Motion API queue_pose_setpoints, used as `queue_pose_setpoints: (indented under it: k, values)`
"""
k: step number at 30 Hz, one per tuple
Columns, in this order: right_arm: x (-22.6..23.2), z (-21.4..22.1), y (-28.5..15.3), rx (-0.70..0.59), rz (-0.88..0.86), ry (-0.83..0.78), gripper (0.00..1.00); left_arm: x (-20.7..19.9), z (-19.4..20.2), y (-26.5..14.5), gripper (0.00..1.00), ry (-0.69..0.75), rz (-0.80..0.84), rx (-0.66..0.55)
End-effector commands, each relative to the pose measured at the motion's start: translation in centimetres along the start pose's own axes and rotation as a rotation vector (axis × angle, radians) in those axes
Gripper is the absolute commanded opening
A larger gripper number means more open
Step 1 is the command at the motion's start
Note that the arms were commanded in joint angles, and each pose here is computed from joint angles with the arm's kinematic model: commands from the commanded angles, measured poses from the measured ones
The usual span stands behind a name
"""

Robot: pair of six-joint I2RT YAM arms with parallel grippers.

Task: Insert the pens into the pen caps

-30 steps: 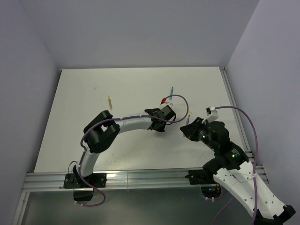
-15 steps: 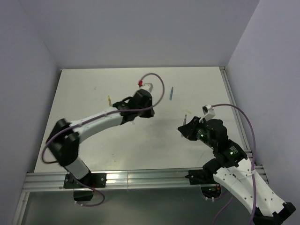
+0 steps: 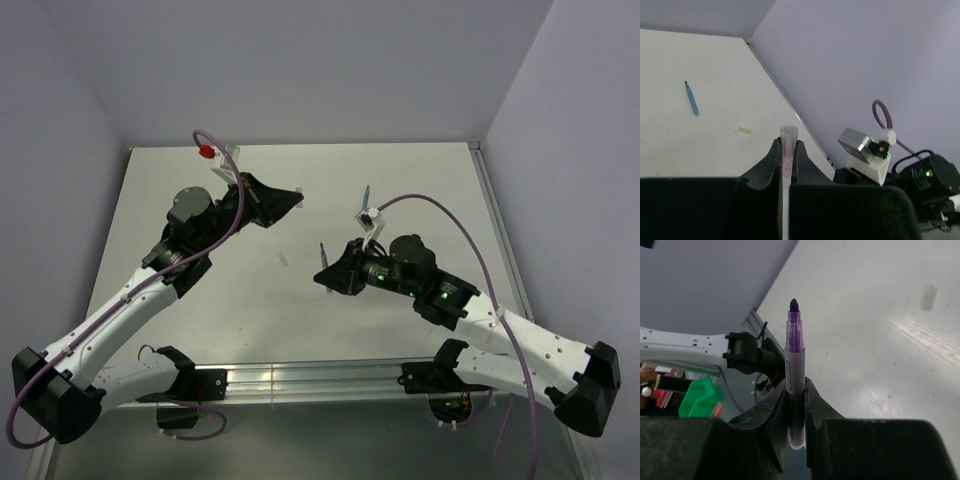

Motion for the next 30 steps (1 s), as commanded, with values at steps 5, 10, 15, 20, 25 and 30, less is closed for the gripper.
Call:
queue_pose_setpoints:
  k: [5, 10, 15, 20, 25, 30]
  values:
    - [5.5, -4.5, 2.3, -0.149, -0.242, -0.149, 0.00, -2.2, -0.4, -2.9, 0.00, 0.092, 0.213, 0.047]
    - [6.0, -4.6, 3.8, -0.137, -0.246, -0.161, 0.00, -2.0, 0.3, -3.3, 0.00, 0.077, 0.247, 0.064]
    - [6.3, -4.8, 4.3, -0.150, -0.228, -0.164, 0.00, -1.5, 0.5, -3.5, 0.00, 0.054, 0.241, 0.049]
    - [6.4, -5.1, 4.7, -0.165, -0.213, -0.146, 0.00, -1.4, 0.3, -3.9, 0.00, 0.052, 0.227, 0.021]
    - [6.3, -5.0, 4.9, -0.166, -0.201, -0.139, 0.00, -1.2, 0.2, -3.9, 0.00, 0.044, 0.218, 0.009]
    - [6.1, -4.9, 5.1, -0.163, -0.195, -0.135, 0.00, -1.1, 0.1, -3.9, 0.00, 0.040, 0.212, 0.005]
Point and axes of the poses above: each gripper's point midway between its finger pads, its own y axis out along the fingers, its own x axis along the line the jaws close on, z = x × y, the point moved 9 cm from there along -y, back along the fingers, and after that the axes turned 3 degrees about -y, right-handed, at the moved point
